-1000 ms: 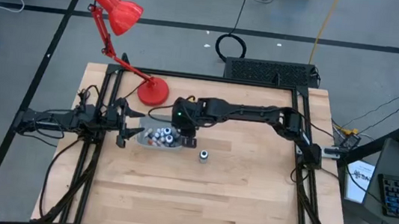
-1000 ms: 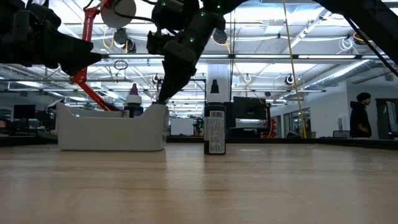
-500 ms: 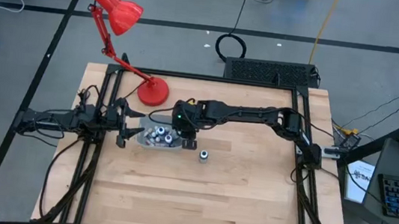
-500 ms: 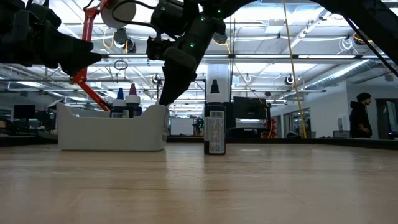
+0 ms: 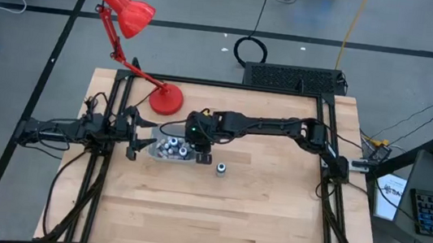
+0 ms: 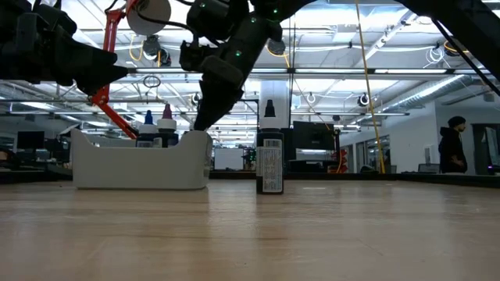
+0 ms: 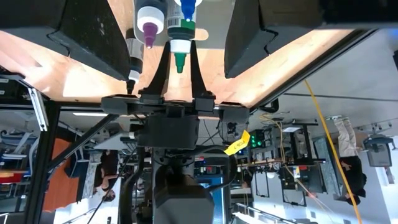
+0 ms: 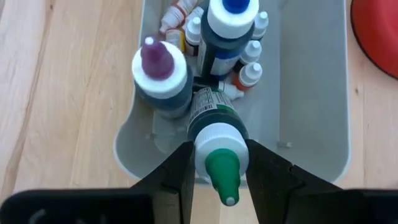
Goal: Pick & Place food coloring
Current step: Put the big green coloring bottle into the gray container
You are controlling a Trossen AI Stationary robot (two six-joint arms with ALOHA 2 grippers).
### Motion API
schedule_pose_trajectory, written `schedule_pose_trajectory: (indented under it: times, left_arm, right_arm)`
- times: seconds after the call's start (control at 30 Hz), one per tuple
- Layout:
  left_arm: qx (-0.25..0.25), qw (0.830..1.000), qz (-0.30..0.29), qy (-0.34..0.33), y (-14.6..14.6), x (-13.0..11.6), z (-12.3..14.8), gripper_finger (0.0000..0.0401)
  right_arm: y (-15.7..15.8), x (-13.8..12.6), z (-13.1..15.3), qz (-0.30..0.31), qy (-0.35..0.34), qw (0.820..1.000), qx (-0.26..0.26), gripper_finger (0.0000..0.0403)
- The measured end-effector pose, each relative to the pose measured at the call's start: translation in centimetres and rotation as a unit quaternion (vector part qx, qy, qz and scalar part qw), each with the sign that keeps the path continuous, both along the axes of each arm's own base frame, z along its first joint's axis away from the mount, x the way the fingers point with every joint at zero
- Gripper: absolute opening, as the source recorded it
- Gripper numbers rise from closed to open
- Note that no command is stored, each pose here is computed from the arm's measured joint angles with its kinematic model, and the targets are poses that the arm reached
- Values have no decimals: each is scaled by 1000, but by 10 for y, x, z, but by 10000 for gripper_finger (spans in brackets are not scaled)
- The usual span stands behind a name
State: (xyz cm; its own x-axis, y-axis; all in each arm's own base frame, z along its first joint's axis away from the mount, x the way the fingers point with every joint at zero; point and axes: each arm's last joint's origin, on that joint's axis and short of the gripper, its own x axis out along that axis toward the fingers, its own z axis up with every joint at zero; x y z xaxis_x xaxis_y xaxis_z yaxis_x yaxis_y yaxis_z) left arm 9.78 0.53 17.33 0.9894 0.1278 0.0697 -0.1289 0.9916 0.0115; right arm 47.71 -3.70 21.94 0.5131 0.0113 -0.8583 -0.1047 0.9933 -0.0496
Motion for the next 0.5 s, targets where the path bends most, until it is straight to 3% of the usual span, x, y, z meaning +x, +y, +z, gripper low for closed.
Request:
schedule_pose_trajectory:
  times: [0.5]
  left_arm:
    - [0,1000,0,0,0,0,0,257]
  right_arm:
    - [6,7,4,7,-39,999,-3,113]
